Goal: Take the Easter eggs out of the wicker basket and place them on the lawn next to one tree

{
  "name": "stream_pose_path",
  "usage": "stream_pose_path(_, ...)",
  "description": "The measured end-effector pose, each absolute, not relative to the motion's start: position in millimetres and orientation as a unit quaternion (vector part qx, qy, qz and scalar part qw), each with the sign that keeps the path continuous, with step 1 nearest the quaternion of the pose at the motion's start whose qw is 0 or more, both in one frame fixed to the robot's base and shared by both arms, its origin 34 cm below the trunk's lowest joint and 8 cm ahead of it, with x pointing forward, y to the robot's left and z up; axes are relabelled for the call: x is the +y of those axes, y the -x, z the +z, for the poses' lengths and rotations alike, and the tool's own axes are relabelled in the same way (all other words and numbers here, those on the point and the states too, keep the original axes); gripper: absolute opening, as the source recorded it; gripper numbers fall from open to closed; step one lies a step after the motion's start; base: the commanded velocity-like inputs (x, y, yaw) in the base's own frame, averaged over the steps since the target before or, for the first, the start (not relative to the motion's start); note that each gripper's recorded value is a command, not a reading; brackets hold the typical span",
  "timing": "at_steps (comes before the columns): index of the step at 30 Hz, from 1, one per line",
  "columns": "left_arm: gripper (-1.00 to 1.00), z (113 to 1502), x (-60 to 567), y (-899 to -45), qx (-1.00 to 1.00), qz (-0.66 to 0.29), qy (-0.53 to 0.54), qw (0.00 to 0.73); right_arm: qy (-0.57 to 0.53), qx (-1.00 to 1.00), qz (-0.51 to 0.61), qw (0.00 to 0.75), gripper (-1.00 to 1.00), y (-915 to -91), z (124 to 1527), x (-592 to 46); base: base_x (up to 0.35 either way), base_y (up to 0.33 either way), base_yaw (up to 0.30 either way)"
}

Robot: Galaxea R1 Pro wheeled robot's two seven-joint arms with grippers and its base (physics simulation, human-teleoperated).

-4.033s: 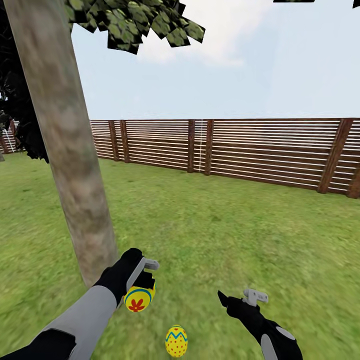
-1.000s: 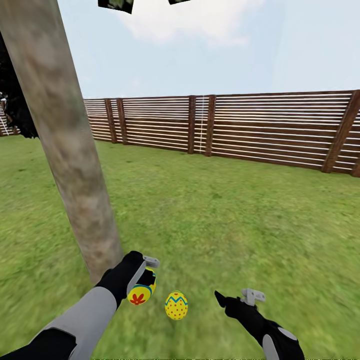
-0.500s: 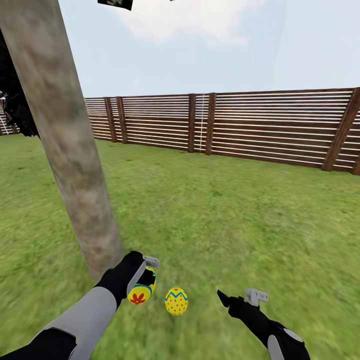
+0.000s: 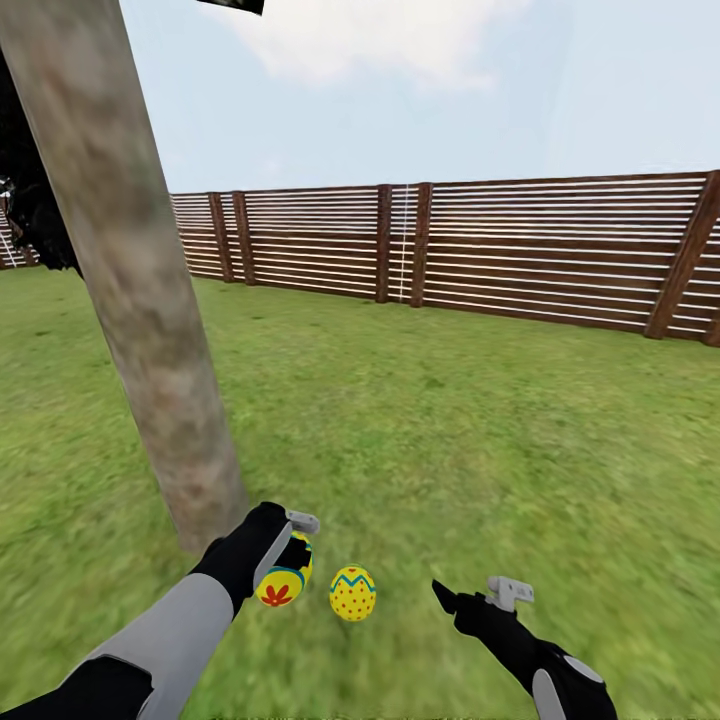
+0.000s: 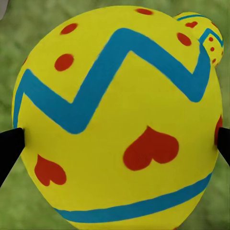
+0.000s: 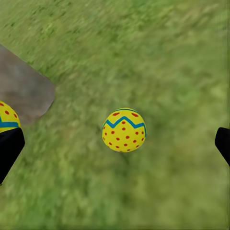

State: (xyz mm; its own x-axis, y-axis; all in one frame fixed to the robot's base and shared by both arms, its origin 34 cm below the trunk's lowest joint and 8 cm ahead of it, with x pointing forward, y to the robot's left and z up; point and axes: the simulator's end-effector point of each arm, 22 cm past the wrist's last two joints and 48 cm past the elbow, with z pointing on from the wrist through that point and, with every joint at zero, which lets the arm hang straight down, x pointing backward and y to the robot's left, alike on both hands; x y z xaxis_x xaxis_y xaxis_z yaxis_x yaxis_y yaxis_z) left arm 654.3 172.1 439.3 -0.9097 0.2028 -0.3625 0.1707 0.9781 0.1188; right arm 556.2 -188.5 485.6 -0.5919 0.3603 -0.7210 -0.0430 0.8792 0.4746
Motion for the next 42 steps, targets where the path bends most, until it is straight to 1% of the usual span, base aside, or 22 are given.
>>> stream_pose_path(27,-1.00,380,173,-641,0.978,0.041,-0.095,0.182,-0.101,0.871,0.222,0.427,1.00,-541,423,-193,0.000,0.000,0.000)
stream_pose_path(42,-1.00,342,173,-631,0.983,0.038,-0.096,0.150,-0.108,0.885,0.219,0.397,1.00,-534,391,-193,0.000,0.000,0.000)
